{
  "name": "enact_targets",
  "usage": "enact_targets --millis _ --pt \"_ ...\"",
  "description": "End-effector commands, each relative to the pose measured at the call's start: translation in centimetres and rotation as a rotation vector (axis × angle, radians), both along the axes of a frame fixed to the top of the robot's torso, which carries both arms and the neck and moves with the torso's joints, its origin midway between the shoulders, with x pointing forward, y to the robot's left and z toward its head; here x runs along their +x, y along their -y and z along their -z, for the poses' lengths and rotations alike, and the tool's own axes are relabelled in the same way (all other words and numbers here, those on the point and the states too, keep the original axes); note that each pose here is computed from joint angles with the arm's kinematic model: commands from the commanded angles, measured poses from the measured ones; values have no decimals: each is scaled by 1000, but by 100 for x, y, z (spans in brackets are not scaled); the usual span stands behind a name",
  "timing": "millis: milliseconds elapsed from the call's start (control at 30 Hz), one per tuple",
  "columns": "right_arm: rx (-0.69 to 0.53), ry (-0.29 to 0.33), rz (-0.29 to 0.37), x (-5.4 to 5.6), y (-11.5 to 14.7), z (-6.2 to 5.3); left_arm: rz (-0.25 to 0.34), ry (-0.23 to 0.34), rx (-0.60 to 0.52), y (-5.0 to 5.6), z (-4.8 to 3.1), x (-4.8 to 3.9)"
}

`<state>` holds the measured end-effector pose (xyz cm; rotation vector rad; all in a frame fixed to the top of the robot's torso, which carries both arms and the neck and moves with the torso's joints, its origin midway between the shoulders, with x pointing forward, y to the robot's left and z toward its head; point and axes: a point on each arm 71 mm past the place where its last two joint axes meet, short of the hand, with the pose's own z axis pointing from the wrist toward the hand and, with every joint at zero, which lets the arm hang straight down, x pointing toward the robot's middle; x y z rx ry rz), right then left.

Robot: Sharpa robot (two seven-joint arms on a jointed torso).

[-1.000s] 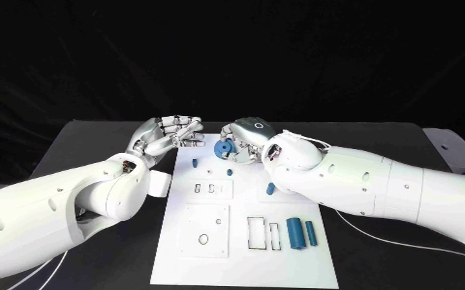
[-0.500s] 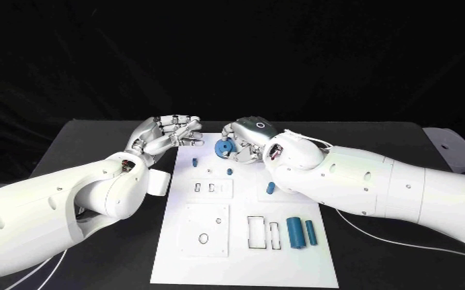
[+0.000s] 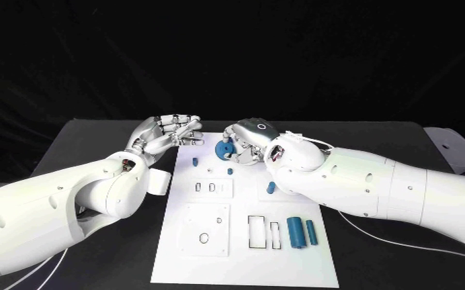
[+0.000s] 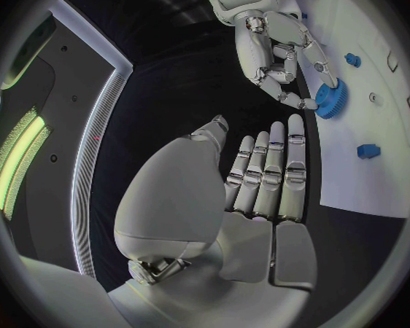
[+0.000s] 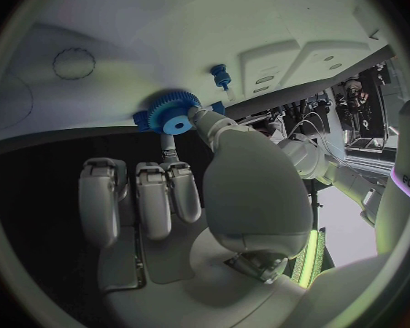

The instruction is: Assemble the parts on the task board

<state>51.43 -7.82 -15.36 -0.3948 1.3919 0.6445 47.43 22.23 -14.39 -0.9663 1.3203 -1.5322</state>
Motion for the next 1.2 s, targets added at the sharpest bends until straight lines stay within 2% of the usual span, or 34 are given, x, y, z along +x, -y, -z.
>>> enact_targets --millis 33,433,933,1100,1200 --pt "-14 -3 -1 -9 -6 15 13 9 -9 19 -15 -3" --pt "-8 -2 -1 -1 1 14 10 8 -8 11 -14 -2" --pt "-30 -44 1 9 21 47 9 8 -7 4 -14 -2" --pt "33 -6 5 -6 90 -3 8 8 -7 -2 -13 0" --pt "109 28 1 -49 189 -78 5 8 -6 -15 -12 3"
